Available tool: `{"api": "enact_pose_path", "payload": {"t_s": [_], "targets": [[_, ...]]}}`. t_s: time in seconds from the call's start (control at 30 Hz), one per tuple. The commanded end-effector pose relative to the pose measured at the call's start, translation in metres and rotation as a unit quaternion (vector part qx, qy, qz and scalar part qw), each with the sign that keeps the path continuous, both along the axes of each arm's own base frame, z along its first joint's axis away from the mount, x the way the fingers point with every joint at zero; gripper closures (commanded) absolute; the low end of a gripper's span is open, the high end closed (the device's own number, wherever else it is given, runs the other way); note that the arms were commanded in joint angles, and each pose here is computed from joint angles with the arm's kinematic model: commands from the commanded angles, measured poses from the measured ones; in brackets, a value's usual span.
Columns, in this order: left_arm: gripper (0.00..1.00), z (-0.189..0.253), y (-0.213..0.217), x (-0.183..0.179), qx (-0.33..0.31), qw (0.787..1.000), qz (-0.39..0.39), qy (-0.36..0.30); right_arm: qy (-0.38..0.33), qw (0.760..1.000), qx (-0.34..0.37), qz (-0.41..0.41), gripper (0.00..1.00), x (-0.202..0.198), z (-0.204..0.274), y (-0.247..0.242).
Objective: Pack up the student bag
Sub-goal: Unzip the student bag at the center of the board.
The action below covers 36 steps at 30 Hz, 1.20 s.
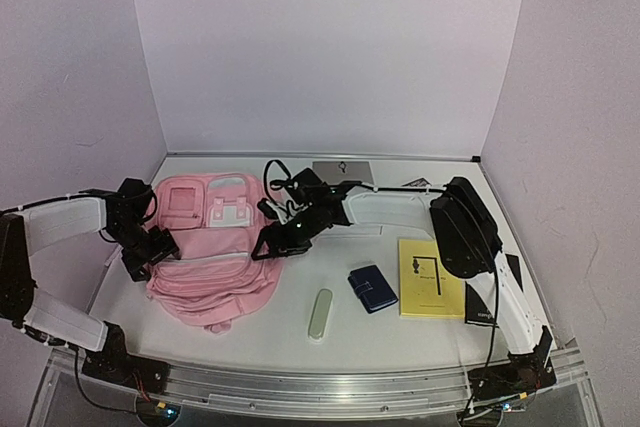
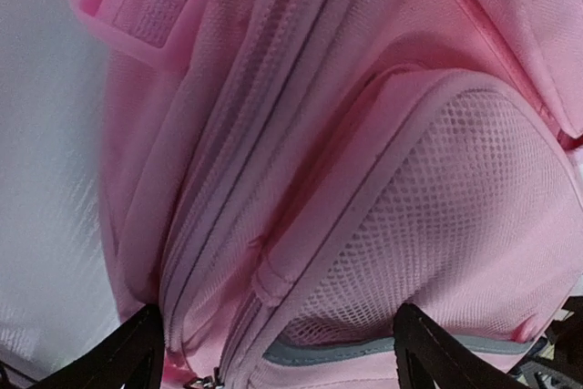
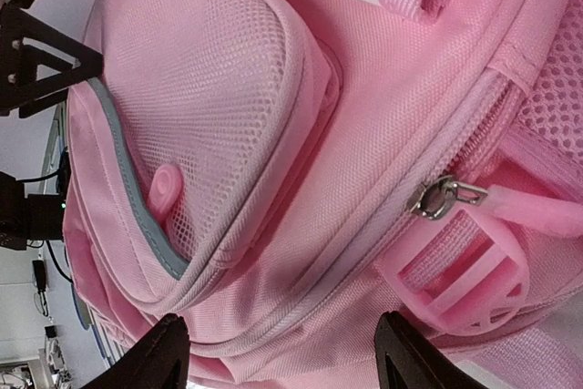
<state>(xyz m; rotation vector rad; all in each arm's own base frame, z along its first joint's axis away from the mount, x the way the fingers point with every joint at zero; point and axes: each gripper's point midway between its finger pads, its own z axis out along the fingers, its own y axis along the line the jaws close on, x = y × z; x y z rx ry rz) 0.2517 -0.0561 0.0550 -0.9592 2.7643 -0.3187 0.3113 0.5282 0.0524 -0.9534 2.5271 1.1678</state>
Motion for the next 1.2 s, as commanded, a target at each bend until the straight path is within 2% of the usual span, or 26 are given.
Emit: {"api": "enact_pose_path", "payload": {"t_s": [0.0, 0.23, 0.27, 0.33, 0.5, 0.7, 0.87, 1.17], "targets": [[0.36, 0.010, -0.022, 0.025, -0.059, 0.996, -0.020, -0.061, -0.050, 0.999, 0.015, 0.002, 0.29, 0.006, 0.044, -0.007], [0.87, 0.062, -0.021, 0.034, -0.059, 0.988, -0.030, -0.137, -0.072, 0.997, 0.018, 0.012, 0.28, 0.005, 0.058, -0.010], [0.93, 0.071, -0.021, 0.035, -0.058, 0.987, -0.031, -0.146, -0.078, 0.997, 0.018, 0.013, 0.28, 0.005, 0.061, -0.010], [0.99, 0.084, -0.020, 0.036, -0.055, 0.985, -0.035, -0.159, -0.094, 0.995, 0.018, 0.018, 0.26, 0.006, 0.067, -0.010], [1.00, 0.109, -0.026, 0.041, -0.069, 0.979, -0.048, -0.187, -0.158, 0.986, 0.009, 0.049, 0.20, 0.000, 0.086, -0.007], [1.00, 0.135, -0.040, 0.049, -0.103, 0.968, -0.070, -0.217, -0.266, 0.958, -0.020, 0.109, 0.07, -0.023, 0.106, 0.003], [1.00, 0.152, -0.051, 0.052, -0.136, 0.957, -0.086, -0.240, -0.316, 0.941, -0.025, 0.115, 0.08, -0.032, 0.122, 0.019], [1.00, 0.158, -0.069, 0.051, -0.197, 0.943, -0.096, -0.250, -0.365, 0.921, -0.014, 0.136, 0.13, -0.052, 0.127, 0.061]]}}
